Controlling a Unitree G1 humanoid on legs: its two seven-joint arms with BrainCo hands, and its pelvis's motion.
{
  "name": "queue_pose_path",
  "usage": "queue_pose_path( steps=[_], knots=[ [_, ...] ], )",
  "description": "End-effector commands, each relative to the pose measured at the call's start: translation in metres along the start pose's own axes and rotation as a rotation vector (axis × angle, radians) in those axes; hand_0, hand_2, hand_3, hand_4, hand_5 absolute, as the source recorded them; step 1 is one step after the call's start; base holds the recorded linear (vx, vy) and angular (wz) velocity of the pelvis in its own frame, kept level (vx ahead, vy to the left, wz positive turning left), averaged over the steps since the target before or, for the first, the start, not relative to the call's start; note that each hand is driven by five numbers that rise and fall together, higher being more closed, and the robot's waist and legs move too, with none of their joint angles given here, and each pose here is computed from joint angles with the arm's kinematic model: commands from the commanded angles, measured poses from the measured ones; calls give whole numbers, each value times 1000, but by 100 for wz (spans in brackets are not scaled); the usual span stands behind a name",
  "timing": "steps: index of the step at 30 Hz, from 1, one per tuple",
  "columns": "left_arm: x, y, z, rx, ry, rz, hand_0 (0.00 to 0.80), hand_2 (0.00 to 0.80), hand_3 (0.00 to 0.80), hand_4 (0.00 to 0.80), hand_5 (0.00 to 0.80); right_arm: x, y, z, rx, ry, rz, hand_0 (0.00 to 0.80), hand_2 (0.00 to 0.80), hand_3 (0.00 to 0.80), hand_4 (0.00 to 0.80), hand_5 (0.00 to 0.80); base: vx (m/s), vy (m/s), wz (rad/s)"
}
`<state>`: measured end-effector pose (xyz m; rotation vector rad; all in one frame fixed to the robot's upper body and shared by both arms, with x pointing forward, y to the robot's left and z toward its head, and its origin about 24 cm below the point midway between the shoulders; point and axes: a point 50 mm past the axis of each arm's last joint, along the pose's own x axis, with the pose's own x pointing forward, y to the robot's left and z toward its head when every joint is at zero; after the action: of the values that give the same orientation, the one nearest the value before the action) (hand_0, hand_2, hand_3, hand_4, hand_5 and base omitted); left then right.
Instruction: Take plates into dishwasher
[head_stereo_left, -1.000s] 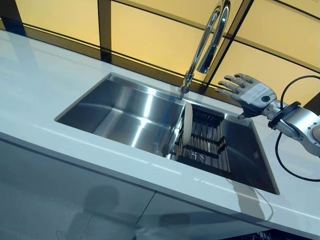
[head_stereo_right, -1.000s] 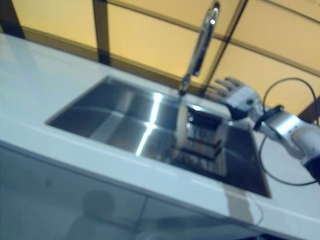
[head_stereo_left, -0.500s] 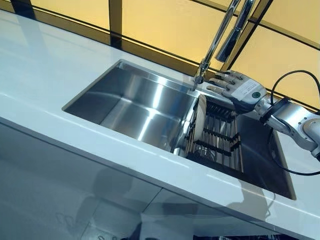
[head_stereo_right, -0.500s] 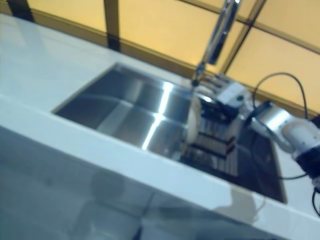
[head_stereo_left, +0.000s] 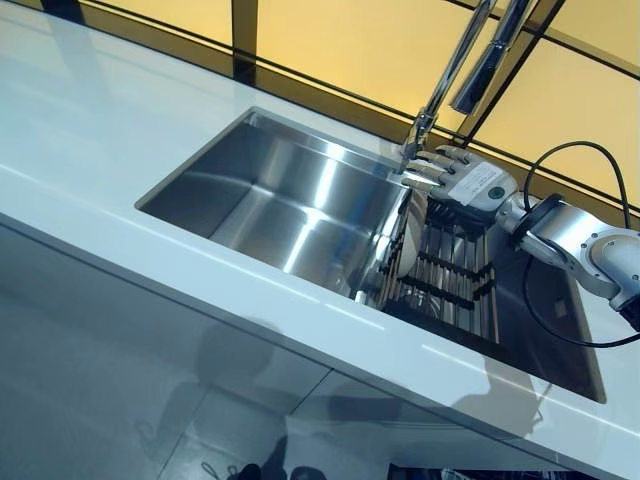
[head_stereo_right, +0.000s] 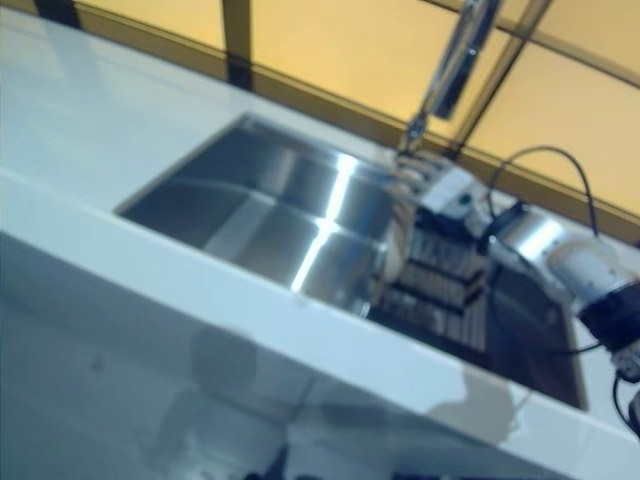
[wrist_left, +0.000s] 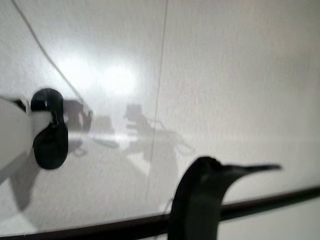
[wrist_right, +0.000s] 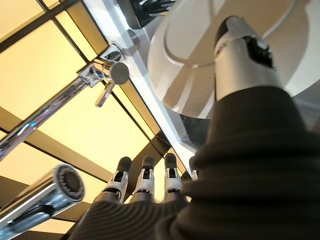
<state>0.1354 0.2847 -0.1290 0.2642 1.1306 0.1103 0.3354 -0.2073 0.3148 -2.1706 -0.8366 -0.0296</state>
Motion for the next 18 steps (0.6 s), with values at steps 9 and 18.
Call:
queue_pose_path(
  steps=[9,18],
  knots=[
    [-1,6,7,-36,-50,17,0,0,0,0,0,9,-23,-19,-103,57,-32,0,0,0,0,0,0,0,0],
    [-2,7,8,-51,-72,13,0,0,0,0,0,8,-18,-18,-117,48,-8,0,0,0,0,0,0,0,0]
  ],
)
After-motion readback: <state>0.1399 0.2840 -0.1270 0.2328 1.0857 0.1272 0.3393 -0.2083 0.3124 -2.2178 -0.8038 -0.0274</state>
